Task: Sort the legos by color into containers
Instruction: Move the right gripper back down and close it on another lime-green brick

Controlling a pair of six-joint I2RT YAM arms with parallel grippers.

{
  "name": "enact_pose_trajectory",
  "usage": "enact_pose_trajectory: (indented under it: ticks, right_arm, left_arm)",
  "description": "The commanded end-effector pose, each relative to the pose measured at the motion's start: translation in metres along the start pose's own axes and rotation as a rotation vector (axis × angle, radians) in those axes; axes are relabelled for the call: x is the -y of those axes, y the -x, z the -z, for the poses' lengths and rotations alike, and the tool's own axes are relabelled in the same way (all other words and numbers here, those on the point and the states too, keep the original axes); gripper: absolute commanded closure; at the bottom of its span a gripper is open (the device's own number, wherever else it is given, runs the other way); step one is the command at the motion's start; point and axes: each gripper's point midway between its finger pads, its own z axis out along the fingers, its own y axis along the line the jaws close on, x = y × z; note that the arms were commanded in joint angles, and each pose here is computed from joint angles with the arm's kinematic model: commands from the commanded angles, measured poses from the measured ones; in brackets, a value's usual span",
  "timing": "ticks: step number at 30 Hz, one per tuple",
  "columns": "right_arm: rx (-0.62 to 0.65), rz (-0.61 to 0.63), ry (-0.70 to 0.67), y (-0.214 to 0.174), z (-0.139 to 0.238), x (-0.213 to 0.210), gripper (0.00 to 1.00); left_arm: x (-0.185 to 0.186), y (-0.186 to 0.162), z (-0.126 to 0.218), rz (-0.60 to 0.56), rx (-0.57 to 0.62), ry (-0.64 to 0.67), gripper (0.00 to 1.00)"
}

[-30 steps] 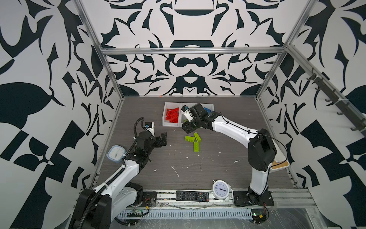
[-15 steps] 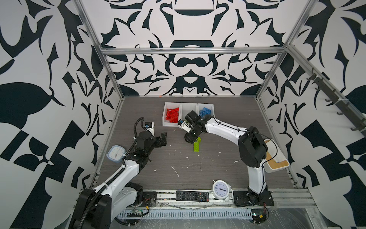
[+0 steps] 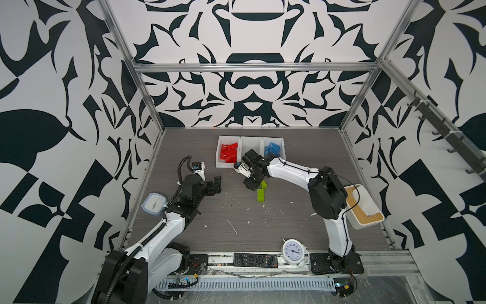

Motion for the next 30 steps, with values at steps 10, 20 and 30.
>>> enact_pose_trajectory:
  ticks: [10,20,30]
  right_arm:
    - [0.048,-0.007,-0.009,0.017,0.008,0.003,0.69]
    - [0.11,-0.05,0.005,0.023,0.027,-0.001,0.79]
    - [0.145,-0.173,0.044,0.029,0.049,0.007,0.65]
  left_arm:
    - [-0.006,-0.002,0.0,0.011,0.003,0.023,0.0]
    - [-0.005,-0.002,0.0,0.01,-0.001,0.02,0.0]
    - [-0.004,-0.001,0.002,0.01,0.004,0.018,0.0]
